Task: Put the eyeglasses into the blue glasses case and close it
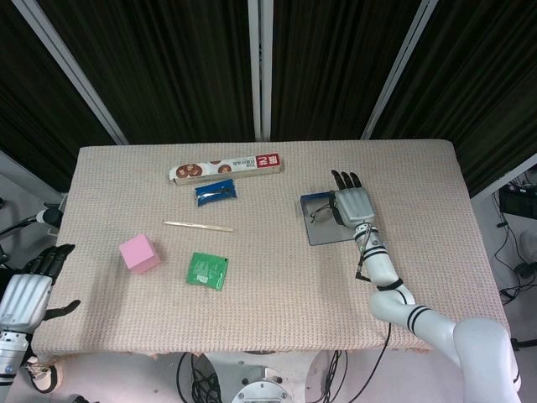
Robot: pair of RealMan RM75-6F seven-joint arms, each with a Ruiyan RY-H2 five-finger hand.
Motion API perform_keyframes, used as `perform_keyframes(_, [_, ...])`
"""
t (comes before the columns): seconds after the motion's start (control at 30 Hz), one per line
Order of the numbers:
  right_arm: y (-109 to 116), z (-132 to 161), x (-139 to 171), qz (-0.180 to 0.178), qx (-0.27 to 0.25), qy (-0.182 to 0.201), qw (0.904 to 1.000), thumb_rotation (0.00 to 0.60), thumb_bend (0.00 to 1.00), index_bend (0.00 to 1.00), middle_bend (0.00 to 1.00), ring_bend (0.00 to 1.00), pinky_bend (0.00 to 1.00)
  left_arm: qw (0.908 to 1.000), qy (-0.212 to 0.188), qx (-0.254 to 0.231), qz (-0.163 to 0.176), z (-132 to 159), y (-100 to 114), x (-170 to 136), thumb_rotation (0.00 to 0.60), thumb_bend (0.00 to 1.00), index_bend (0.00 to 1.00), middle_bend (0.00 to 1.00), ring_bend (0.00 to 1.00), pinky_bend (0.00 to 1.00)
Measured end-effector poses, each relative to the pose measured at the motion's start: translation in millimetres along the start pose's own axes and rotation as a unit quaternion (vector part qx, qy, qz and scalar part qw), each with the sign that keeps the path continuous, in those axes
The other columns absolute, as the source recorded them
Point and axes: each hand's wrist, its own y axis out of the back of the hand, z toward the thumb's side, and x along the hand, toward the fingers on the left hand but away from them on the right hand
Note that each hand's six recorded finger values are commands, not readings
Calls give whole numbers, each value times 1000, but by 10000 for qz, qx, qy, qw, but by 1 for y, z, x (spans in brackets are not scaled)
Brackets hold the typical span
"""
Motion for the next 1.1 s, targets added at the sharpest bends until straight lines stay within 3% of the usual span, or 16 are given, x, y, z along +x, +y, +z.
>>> perform_keyframes(0.27, [-4, -3, -4, 6, -35, -201, 9998, 600, 468, 723, 0, 0, 0, 10000, 14, -15, -22, -2, -2, 1, 598, 97, 85, 104, 106, 254])
perform_keyframes(0.8, [-5, -1, 0, 204, -917, -807, 9923, 600, 476, 737, 0, 0, 0, 10000, 39, -55, -70, -4, -5, 0, 596, 97, 87, 103, 105, 254])
perform_keyframes(1.1, [2, 3, 8, 327, -1082, -1009, 9885, 600, 477, 738, 0, 0, 0, 9999, 45, -76, -73, -5, -6, -1, 597, 97, 87, 103, 105, 253])
